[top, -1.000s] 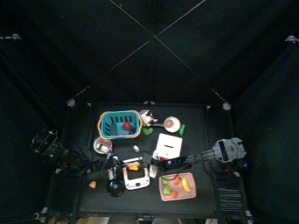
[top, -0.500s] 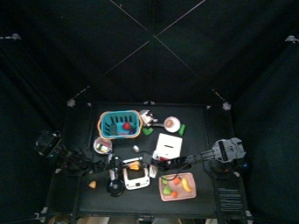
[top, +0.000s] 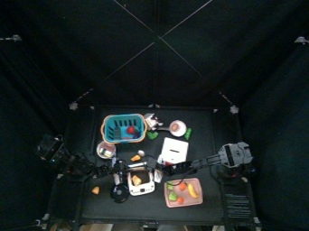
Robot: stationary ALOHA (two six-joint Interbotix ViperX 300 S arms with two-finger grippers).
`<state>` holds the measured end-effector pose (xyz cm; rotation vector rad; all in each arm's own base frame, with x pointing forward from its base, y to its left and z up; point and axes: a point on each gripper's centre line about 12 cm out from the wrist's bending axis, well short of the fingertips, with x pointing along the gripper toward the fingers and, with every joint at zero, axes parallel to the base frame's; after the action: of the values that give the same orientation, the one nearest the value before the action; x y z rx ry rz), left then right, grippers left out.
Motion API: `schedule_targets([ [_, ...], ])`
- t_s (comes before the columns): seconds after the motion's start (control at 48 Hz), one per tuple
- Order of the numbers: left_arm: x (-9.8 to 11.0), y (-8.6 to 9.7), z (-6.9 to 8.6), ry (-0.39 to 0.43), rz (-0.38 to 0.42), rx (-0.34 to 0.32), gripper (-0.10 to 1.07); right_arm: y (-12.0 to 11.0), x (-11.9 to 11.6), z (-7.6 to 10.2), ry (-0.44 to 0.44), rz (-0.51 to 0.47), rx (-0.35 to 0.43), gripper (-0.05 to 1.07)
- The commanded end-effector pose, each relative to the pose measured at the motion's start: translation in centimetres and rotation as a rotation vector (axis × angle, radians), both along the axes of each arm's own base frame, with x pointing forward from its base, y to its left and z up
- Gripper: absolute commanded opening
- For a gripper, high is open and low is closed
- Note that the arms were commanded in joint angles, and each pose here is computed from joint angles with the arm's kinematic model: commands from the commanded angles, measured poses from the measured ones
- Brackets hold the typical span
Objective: Cut squash
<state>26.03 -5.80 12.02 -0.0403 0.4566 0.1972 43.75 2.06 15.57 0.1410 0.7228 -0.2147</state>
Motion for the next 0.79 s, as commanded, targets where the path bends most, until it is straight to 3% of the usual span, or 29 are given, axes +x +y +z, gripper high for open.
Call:
schedule_targets([
  [0.0, 1.0, -0.6, 1.9, -0.074, -0.017, -0.015, 0.52, -0.8, 0.3, 2.6, -0.061, -0.023, 0.002, 0.54],
  [0.312, 0.8, -0.3, 4.7, -0.177, -0.05, -0.022, 0.52, -0.9, -0.2, 6.0, -0.138, -0.006, -0.028, 0.54],
  [0.771, 0.5, 0.1, 4.9, -0.185, -0.045, -0.022, 0.52, -1.1, -0.2, 6.2, -0.143, -0.003, -0.036, 0.54],
])
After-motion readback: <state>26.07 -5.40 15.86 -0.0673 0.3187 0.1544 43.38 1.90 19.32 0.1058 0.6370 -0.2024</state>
